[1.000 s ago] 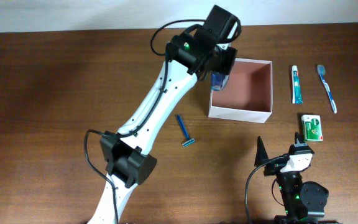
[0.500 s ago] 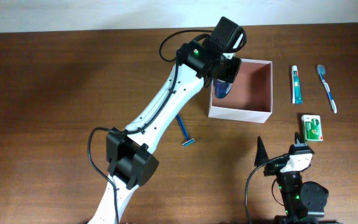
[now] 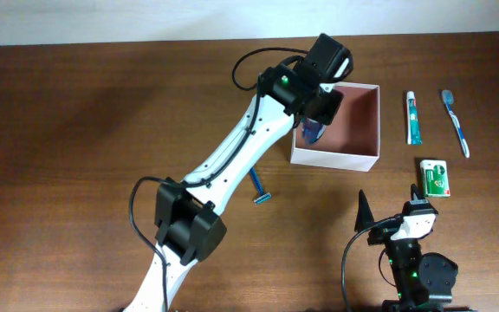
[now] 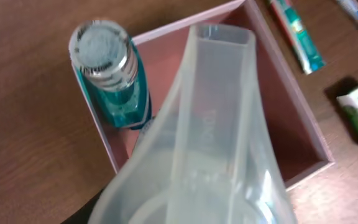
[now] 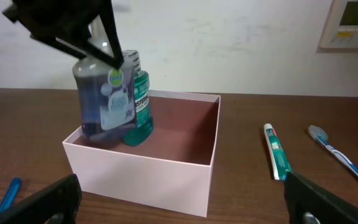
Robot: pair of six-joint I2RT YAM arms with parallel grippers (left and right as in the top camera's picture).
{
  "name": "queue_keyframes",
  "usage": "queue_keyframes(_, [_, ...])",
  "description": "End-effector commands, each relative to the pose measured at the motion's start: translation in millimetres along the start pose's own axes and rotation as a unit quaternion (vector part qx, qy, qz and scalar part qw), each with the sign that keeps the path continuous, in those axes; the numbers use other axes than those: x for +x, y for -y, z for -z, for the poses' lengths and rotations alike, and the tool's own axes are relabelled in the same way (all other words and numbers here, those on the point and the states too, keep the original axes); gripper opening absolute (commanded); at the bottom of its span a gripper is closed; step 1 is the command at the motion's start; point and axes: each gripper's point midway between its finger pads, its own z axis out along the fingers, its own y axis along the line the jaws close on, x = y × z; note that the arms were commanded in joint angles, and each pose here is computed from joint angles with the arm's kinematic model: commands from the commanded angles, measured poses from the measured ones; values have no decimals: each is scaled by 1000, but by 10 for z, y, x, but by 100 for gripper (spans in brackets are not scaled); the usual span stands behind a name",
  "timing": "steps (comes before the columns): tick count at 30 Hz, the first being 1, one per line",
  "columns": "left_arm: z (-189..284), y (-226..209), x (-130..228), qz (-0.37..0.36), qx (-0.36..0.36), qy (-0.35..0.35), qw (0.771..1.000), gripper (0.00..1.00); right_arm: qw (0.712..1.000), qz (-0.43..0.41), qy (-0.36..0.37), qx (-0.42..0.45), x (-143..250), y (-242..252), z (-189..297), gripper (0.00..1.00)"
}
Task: Pack container
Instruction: 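Carry the soap bottle into the box beside the Listerine and release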
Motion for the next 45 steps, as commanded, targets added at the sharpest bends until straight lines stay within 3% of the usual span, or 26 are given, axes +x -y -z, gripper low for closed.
queue_keyframes(1, [-89, -93, 8, -7, -22, 0, 1000, 33, 1000, -1, -1, -2, 23, -13, -1, 99])
queue_keyframes(13, [-358, -122, 159, -7, -26, -26, 999, 33, 1000, -1, -1, -2, 23, -13, -1, 99])
queue_keyframes(15, [-361, -123, 160, -7, -26, -26, 999, 44, 1000, -1, -1, -2, 23, -13, -1, 99])
queue_keyframes(23, [-361, -122, 158, -7, -26, -26, 999, 45, 1000, -1, -1, -2, 23, -13, -1, 99])
queue_keyframes(25, [-361, -122, 159, -7, -26, -26, 999, 62, 1000, -1, -1, -2, 23, -13, -1, 99])
queue_keyframes(29, [-361, -123, 159, -7, -26, -26, 999, 67, 1000, -1, -1, -2, 23, -13, -1, 99])
queue_keyframes(37, [-297, -147, 73, -16, -26, -14, 999, 67, 1000, -1, -1, -2, 23, -13, -1, 99])
queue_keyframes(45, [248, -75, -397, -54, -18, 57, 997, 67, 1000, 0, -1, -2, 23, -13, -1, 99])
